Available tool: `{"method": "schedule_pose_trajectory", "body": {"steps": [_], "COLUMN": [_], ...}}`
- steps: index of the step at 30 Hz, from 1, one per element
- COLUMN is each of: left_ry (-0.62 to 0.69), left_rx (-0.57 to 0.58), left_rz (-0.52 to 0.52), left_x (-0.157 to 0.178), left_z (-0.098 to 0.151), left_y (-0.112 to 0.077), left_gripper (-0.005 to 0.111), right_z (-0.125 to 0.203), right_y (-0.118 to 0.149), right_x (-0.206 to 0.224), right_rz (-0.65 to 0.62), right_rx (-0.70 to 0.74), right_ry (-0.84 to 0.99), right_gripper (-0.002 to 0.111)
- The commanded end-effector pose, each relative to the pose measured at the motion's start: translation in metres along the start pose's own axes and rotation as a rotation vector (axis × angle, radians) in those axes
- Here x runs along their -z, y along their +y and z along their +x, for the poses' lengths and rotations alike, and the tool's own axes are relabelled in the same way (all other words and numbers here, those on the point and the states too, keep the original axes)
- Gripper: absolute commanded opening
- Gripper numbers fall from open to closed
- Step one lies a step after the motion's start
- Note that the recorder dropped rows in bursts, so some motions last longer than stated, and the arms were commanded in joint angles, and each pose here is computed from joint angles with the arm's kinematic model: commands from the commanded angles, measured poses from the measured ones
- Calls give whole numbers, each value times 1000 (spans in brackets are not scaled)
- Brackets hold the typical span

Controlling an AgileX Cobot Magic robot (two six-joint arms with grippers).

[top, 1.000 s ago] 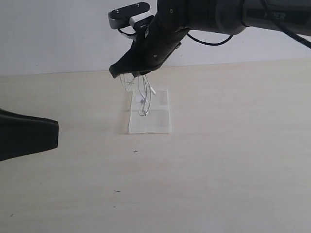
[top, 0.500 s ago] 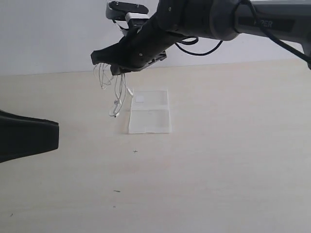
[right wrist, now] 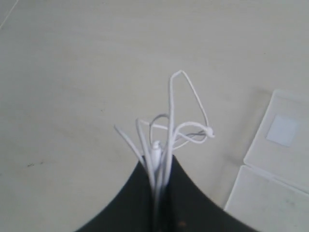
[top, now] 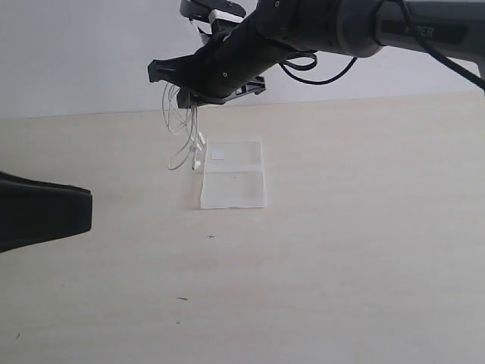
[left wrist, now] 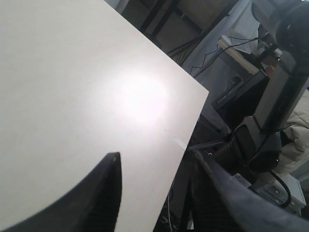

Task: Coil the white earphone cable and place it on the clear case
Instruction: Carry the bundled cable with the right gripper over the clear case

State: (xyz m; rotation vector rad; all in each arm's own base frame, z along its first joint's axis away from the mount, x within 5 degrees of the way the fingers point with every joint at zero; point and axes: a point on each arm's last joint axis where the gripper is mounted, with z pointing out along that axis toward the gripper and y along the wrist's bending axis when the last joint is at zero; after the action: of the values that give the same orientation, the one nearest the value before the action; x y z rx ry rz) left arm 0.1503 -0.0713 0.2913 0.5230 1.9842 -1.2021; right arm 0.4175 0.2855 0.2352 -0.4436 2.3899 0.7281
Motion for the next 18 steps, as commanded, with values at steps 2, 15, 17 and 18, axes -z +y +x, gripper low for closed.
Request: {"method": "schedule_pose_trajectory", "body": {"steps": [2,15,17,18], "left_ry": [-6,-6,-6,-7], "left_rx": [-2,-2,-2,-4], "left_rz": [-4,-4,-4,-5], "left_x": [0,0,0,0], "left_z": [1,1,1,1], "left_y": [0,0,0,0], "left_gripper": [45,45,45,45], "right_z": [-7,6,10,12], "right_y": [-7,-30,-34,-35], "right_x": [4,-22,-28,-30], "right_rz": [57,96,102,106], "right_rx": [7,-92,-94,-91], "right_ry": [-39,4,16,21], "right_gripper": [0,0,0,0]}}
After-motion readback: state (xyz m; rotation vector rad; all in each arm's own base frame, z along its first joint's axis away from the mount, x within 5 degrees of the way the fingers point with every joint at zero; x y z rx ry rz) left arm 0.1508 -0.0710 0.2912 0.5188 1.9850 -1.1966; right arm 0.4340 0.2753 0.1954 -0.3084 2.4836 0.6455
